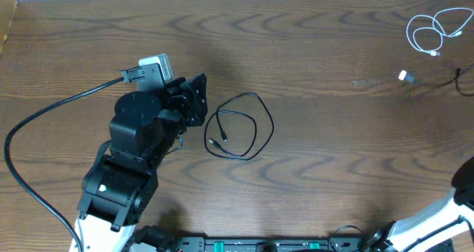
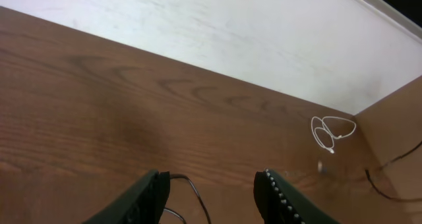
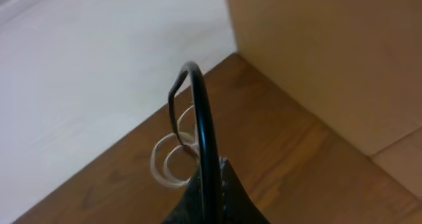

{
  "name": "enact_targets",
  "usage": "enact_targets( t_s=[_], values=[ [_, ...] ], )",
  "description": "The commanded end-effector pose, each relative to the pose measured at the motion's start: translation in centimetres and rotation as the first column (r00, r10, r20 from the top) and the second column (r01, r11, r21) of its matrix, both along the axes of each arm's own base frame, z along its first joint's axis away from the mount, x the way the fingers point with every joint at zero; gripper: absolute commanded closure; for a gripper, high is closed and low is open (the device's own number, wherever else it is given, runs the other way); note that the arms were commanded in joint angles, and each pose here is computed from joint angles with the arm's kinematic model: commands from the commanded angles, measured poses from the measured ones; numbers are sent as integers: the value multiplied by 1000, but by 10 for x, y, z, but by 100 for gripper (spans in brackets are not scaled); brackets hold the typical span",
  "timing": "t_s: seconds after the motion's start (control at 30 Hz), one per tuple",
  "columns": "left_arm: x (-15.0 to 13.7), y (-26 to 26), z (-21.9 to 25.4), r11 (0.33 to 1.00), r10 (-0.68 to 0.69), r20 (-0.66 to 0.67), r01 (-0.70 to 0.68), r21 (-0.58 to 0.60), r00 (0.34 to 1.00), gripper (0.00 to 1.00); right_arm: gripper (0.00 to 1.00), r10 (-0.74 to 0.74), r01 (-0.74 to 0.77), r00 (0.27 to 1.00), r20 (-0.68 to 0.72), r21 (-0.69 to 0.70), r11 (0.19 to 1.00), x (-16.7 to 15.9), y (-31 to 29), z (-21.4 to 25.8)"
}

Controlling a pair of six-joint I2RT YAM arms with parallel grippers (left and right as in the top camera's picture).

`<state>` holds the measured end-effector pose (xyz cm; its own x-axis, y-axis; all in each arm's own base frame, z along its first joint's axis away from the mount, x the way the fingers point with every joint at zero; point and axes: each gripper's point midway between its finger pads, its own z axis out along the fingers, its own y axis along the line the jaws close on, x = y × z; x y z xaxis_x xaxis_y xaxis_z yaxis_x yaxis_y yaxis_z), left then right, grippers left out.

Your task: Untangle cables

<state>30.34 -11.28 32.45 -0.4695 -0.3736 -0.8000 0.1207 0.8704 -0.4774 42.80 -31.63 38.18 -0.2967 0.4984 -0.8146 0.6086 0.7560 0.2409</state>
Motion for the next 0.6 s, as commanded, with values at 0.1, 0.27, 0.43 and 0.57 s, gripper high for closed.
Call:
enact_targets(
  t_s=[0.1,0.27,0.43,0.57],
  values=[
    [9,0,1,1000,15,-10,-15,5,1000,53,99,-46,57,993,-111,94,994,19,-32,-76],
    [14,-2,-6,1000,20,-33,-20,1,999,53,35,-24,68,973,-228,187,980,34,-41,-155],
    [18,-4,-7,1000,20,-32,-20,1,999,53,1,-27,98,961,-275,247,964,30,-38,-179],
    [18,-4,-7,1000,20,-30,-20,0,999,53,1,49,32,972,-231,334,942,34,-17,-173]
  ],
)
